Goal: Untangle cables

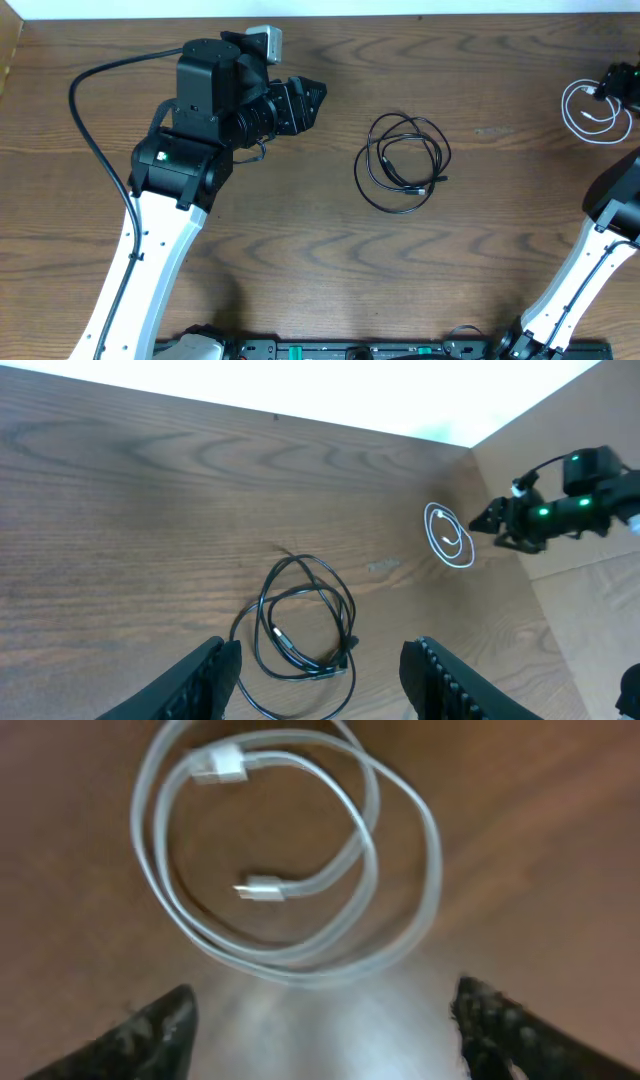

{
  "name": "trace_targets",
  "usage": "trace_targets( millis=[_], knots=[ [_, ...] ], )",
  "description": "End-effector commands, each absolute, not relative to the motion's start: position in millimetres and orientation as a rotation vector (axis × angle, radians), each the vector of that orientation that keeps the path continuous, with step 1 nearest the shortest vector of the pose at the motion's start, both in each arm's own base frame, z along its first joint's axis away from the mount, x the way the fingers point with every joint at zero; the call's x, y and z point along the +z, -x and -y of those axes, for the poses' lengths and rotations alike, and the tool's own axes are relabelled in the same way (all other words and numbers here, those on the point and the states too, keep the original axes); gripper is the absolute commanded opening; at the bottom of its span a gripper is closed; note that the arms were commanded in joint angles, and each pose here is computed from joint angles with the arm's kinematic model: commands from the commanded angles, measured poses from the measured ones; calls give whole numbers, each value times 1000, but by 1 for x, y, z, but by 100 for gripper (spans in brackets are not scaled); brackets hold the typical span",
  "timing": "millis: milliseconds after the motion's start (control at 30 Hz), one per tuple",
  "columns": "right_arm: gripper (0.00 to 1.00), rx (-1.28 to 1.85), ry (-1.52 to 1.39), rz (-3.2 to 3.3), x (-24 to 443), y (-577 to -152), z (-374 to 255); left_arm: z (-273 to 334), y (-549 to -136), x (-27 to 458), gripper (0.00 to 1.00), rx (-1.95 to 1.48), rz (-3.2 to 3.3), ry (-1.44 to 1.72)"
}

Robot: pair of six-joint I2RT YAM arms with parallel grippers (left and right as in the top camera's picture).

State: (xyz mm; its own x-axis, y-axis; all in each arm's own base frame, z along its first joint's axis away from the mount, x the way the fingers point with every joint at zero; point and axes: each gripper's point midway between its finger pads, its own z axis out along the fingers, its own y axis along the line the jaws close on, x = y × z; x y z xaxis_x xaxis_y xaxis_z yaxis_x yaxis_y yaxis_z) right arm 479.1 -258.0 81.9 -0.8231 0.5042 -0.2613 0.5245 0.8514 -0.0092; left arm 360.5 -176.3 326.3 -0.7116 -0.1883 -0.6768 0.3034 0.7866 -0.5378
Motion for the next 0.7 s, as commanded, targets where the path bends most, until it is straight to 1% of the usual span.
trace_targets(
  millis=[0,67,100,267,500,667],
  knots=[
    [70,40,-728,-2765,63,-493,236,176,-362,326,57,-825,-2213,-99],
    [65,39,-701,-2760,51,-498,234,176,-362,325,57,-825,-2216,-98],
    [61,38,-690,-2754,41,-502,232,176,-363,323,57,-824,-2221,-97],
    [54,37,-646,-2759,20,-506,224,178,-368,314,57,-823,-2245,-90],
    [51,23,-496,-2788,-6,-509,211,180,-374,301,57,-820,-2281,-82],
    [51,7,-470,-2760,-24,-513,208,180,-375,298,57,-819,-2288,-80]
  ],
)
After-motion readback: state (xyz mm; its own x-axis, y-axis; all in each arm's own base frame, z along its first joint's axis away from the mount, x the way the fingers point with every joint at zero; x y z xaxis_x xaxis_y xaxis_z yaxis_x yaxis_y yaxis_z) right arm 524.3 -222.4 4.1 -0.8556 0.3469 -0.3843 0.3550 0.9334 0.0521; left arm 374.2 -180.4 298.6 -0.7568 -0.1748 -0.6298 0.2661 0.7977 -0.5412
